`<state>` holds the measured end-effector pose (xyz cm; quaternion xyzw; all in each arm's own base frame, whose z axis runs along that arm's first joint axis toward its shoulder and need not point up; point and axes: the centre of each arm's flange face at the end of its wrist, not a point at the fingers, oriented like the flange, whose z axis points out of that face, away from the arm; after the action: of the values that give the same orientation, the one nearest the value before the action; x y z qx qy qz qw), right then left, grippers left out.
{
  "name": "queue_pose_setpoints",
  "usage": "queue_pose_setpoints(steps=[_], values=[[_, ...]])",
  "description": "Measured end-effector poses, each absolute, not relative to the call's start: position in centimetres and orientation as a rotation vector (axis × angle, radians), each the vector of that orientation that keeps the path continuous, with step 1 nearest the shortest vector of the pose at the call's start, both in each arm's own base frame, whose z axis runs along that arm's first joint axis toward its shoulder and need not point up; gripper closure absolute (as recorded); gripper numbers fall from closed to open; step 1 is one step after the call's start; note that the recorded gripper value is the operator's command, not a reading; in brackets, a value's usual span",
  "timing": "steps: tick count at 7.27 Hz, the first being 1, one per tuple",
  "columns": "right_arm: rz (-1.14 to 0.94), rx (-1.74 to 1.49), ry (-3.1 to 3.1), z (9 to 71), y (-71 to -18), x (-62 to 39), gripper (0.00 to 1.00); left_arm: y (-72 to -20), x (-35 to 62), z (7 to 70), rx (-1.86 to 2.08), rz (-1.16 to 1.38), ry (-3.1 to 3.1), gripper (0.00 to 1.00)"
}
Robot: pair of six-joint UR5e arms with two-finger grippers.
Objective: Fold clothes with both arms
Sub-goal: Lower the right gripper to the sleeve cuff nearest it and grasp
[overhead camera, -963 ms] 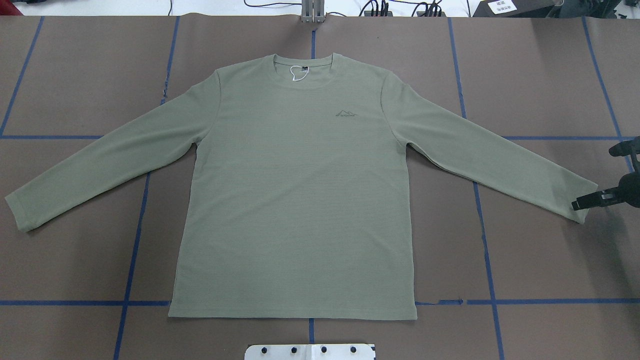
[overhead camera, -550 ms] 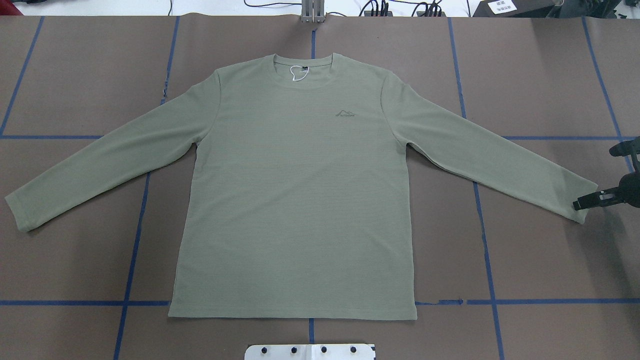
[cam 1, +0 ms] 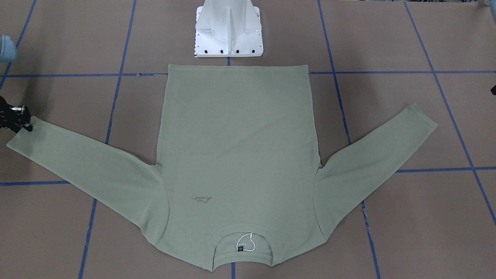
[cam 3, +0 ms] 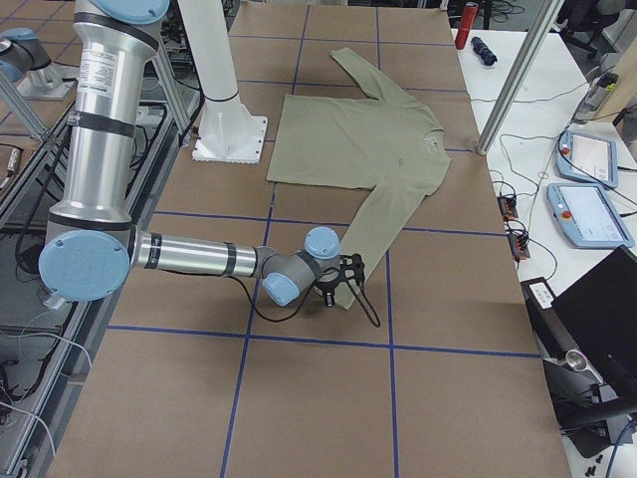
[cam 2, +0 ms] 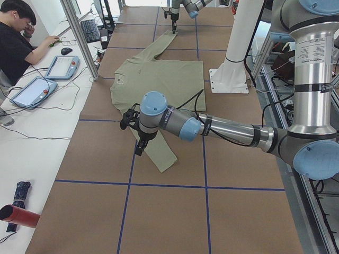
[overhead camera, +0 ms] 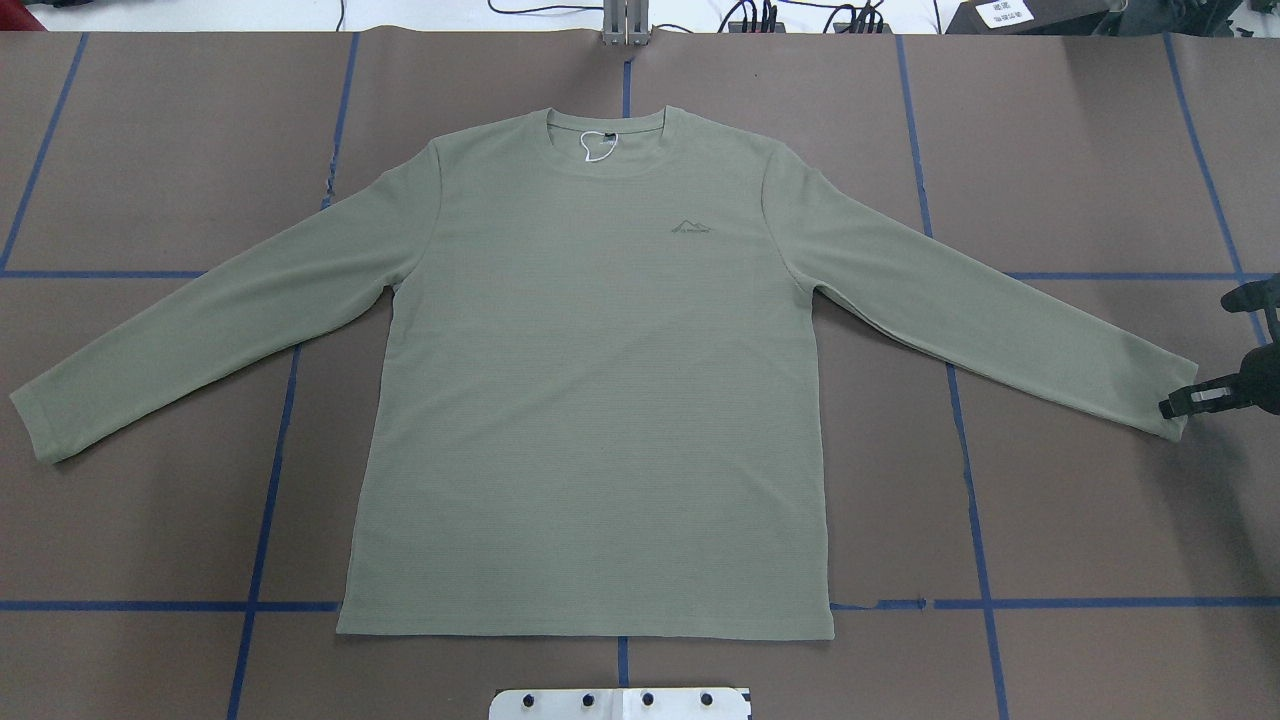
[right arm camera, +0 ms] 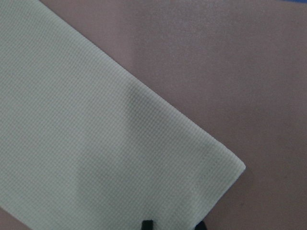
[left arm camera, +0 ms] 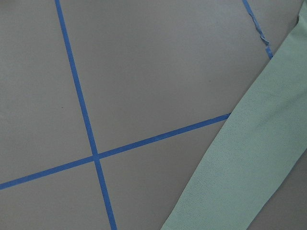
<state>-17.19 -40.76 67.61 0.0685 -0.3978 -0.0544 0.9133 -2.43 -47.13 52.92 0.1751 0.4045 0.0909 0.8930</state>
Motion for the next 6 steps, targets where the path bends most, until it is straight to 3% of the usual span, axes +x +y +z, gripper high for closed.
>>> queue_pose_setpoints(steps=[6], values=[[-0.128,0.236,-0.918,60.0,-43.3,-17.0,1.0,-47.2,-2.4,53.1,0.36,0.187,0.839,0.0]])
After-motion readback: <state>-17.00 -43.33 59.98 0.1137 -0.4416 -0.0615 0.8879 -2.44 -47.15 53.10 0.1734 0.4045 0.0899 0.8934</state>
